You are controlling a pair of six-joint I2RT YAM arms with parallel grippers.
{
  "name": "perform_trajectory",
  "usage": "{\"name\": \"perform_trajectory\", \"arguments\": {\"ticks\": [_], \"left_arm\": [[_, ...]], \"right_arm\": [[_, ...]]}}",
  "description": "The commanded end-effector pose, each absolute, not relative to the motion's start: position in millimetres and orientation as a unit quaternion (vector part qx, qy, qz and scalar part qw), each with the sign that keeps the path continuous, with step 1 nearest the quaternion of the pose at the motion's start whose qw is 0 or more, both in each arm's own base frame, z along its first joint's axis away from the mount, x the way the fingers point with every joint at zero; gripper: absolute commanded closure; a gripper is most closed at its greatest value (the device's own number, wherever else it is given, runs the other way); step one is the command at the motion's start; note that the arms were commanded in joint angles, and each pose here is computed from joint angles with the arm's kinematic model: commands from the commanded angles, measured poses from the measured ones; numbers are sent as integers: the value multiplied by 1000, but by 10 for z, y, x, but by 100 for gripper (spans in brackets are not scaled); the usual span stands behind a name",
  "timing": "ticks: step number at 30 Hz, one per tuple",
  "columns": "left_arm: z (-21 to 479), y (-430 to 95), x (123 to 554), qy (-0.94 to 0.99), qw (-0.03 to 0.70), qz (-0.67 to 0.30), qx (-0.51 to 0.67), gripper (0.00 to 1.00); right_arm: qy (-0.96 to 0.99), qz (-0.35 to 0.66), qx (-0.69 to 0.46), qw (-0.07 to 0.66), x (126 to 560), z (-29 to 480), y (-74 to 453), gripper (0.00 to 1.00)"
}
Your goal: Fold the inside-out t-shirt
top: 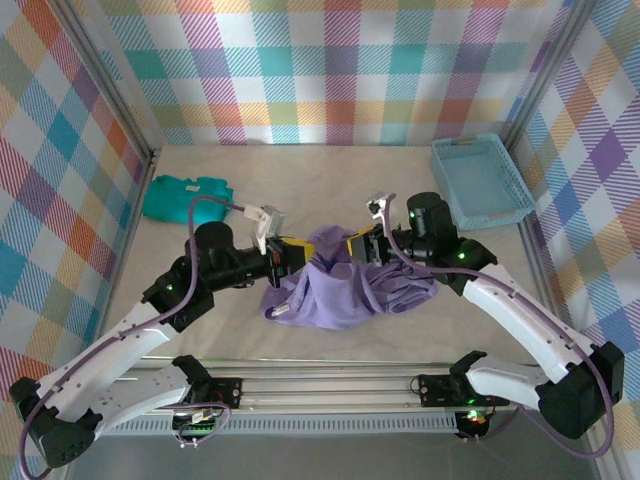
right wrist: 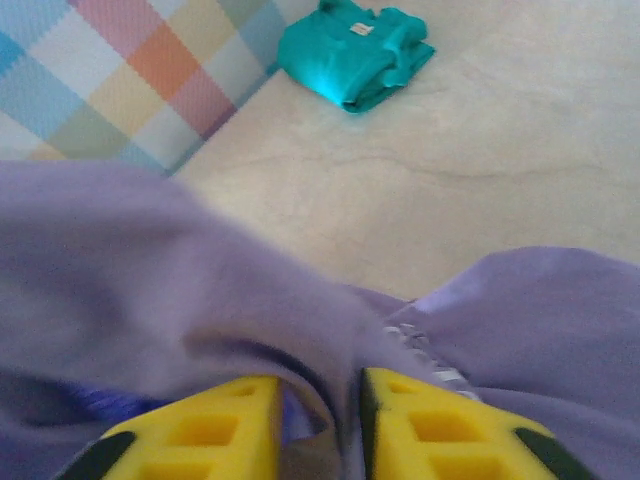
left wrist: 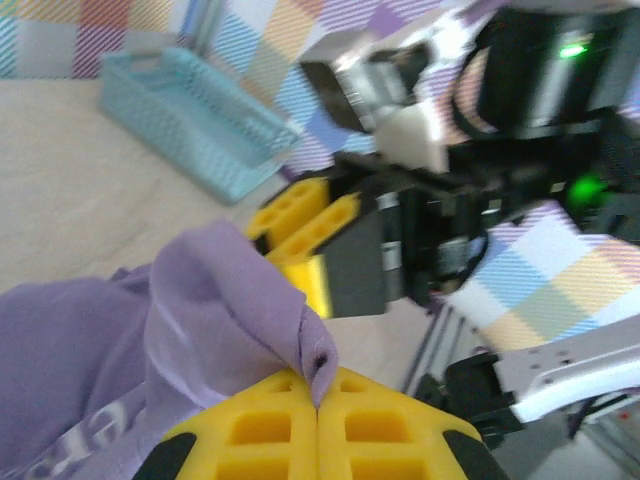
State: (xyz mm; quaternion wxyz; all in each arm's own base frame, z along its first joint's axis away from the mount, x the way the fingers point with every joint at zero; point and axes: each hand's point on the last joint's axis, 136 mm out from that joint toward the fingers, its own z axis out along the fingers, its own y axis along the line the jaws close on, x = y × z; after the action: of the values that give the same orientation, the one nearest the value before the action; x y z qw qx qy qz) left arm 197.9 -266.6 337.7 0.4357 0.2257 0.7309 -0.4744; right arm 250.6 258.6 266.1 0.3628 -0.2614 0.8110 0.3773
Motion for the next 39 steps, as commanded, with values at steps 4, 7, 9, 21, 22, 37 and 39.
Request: {"name": "perform_trajectory", "arguments": {"ticks": [4,7,9,21,22,37,39], "left_arm": [[3494,-2710,1909,699,440,-512,236,100],[3455,-2741,1939,702,439,-506,241,100],[3437,-2758,1958,703,439,-504,244,100],[3366,-2764,1980,709,436,-497,244,100],[3352,-2758,1977,710,436,-496,244,100],[2594,-2223,2580,840,438,-309,83,100],[2572,-2251,2544,840,432,-313,98,96]], "right_arm": [[829,330,-242,381,2478,2755,2366,59],[802,370,-270,384,2216,2887,2417,55],[802,378,-278,370,2107,2849,2467,52],[880,302,-175,321,2386,2215,2564,47],[882,306,-170,314,2389,2181,2594,48],[665,580,-298,363,1876,3242,2986,95],[661,587,-300,358,1903,3234,3024,96]]}}
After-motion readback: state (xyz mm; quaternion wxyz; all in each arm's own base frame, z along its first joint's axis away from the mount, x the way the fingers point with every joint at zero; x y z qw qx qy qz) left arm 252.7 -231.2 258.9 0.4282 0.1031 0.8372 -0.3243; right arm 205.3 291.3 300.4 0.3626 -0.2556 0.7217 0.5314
